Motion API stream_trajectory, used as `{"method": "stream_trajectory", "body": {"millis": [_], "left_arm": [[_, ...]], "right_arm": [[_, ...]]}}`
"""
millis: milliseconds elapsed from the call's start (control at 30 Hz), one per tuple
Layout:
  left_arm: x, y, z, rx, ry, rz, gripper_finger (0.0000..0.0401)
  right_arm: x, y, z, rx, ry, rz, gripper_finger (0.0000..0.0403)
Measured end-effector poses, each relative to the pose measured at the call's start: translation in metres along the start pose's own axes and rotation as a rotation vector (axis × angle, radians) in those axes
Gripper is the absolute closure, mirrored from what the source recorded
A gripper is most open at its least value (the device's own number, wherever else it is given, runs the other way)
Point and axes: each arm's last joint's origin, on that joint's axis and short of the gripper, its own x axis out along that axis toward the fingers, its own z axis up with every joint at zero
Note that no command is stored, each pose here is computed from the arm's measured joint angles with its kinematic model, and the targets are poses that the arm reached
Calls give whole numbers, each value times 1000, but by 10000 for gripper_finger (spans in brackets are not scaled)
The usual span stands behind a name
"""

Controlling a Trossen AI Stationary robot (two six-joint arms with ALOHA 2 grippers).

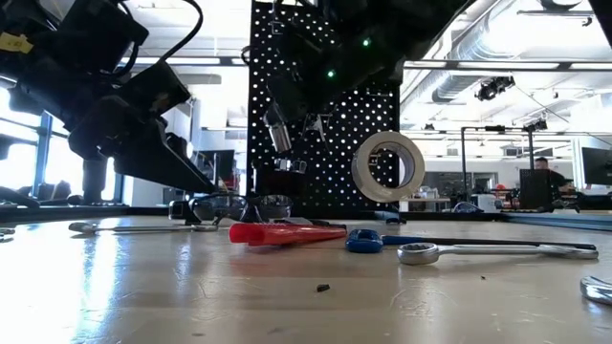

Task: Hang tools onto peg board
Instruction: Put the socket into the bottom black bin on the peg board

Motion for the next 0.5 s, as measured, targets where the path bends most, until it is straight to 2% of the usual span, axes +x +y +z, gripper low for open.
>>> {"method": "stream_trajectory", "body": {"millis": [367, 500], "left_arm": [[0, 0, 1, 18, -4, -2, 170], [0, -2, 4, 7, -33, -63, 170]], "right_arm": [[15, -5, -13, -65, 22, -48, 322], [19, -11, -16, -58, 37, -61, 322]]}}
